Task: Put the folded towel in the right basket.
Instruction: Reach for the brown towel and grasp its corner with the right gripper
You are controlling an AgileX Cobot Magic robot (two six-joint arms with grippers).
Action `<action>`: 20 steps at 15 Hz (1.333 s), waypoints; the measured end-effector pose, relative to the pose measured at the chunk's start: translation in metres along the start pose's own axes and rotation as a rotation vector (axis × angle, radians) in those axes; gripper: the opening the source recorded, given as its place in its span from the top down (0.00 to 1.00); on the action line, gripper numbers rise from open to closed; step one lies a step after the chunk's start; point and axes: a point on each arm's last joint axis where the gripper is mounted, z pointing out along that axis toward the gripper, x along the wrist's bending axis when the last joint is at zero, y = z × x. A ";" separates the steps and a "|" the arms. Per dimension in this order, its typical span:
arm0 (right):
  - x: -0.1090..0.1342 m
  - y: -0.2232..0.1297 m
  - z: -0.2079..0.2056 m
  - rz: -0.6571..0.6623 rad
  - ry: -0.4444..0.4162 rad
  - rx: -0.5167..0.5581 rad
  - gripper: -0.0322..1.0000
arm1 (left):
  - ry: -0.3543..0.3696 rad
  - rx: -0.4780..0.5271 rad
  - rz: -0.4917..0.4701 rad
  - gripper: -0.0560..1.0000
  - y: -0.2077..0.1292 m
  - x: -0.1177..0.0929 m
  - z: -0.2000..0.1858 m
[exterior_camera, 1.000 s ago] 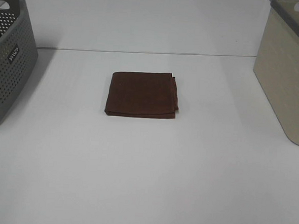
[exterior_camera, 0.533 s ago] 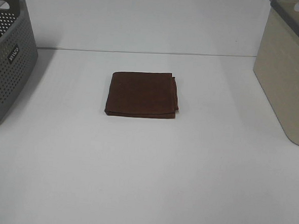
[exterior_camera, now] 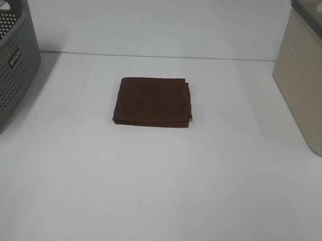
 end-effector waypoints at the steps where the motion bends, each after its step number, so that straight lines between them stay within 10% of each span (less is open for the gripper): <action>1: 0.000 0.000 0.000 0.000 0.000 0.000 0.40 | 0.000 0.000 0.000 0.03 0.000 0.000 0.000; 20: 0.001 0.013 0.008 0.012 0.014 0.019 0.40 | 0.000 0.000 0.000 0.03 0.000 0.000 0.000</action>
